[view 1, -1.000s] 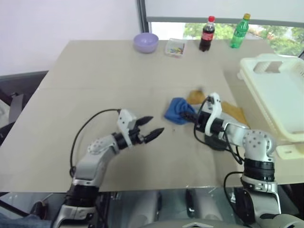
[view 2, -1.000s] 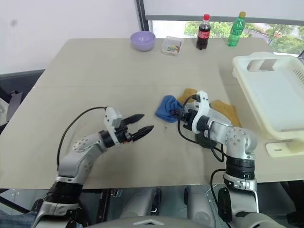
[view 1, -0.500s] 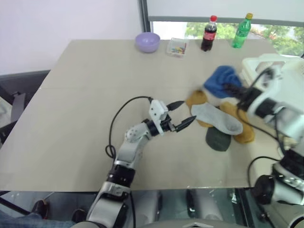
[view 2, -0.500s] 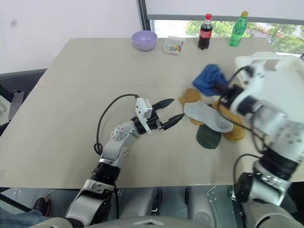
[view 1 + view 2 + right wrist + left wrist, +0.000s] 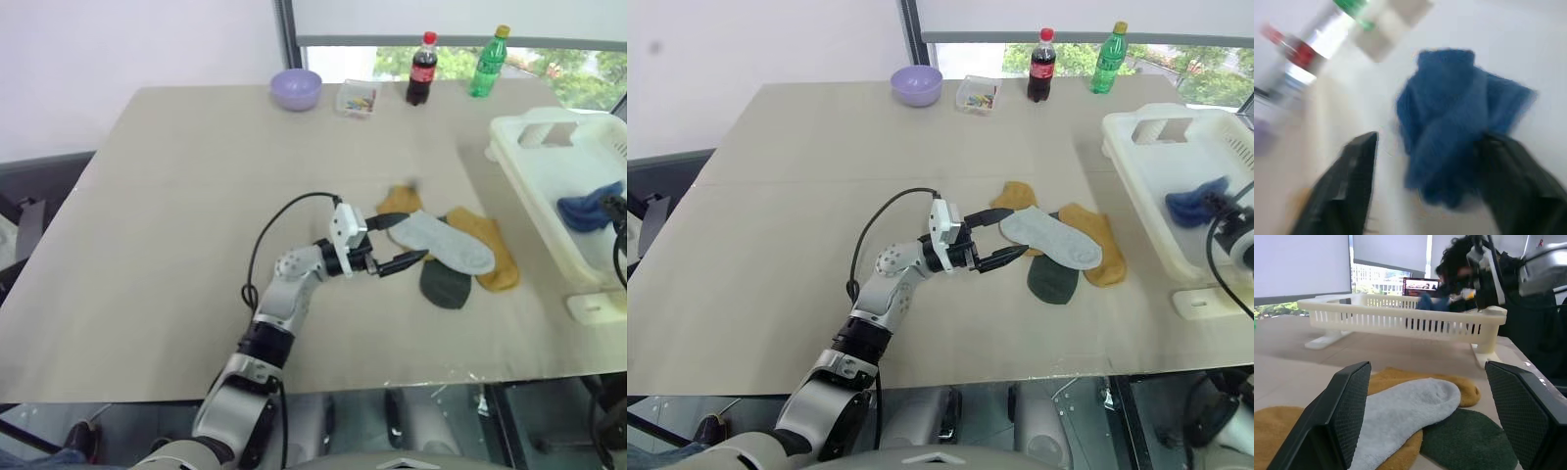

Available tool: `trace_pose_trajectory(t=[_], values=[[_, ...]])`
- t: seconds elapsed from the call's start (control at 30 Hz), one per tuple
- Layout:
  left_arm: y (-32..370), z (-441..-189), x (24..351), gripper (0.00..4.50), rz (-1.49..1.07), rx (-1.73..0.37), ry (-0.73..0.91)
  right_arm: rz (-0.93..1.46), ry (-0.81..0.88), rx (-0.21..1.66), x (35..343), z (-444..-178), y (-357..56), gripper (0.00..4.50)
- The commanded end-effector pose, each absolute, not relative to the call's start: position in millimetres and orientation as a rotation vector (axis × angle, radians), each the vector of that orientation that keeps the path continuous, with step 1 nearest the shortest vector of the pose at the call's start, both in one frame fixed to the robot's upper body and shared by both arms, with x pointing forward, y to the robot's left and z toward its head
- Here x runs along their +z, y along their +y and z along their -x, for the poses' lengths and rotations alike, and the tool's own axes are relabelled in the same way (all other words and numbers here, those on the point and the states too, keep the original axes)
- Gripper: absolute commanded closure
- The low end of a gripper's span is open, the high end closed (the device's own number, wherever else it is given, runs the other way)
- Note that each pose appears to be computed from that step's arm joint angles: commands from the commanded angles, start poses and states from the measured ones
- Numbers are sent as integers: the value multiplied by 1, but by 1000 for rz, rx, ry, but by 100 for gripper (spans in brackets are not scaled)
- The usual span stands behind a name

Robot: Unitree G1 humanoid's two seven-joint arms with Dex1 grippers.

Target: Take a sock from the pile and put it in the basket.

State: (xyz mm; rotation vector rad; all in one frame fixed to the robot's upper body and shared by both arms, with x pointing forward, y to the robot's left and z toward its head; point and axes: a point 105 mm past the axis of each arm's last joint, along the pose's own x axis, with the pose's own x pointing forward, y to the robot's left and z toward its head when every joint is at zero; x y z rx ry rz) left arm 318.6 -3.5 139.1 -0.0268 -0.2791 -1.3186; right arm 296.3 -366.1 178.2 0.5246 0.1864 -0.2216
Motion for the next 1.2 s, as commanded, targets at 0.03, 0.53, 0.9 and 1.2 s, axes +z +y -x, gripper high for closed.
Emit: trace_pose_trajectory(t=[0.03, 0.53, 0.9, 1.2], values=[[4, -317, 143, 50, 34, -1299, -301, -211, 111, -313, 202, -289, -386, 63], [68, -328, 137, 50, -78, -1072, -240, 139, -310, 338, 284, -296, -260, 63], [139, -293, 117, 50, -152, -820, -78, -62, -4, 875, 147, -225, -165, 63], [204, -239, 95, 50, -211, -655, 82, 58, 149, 804, 96, -186, -242, 63]])
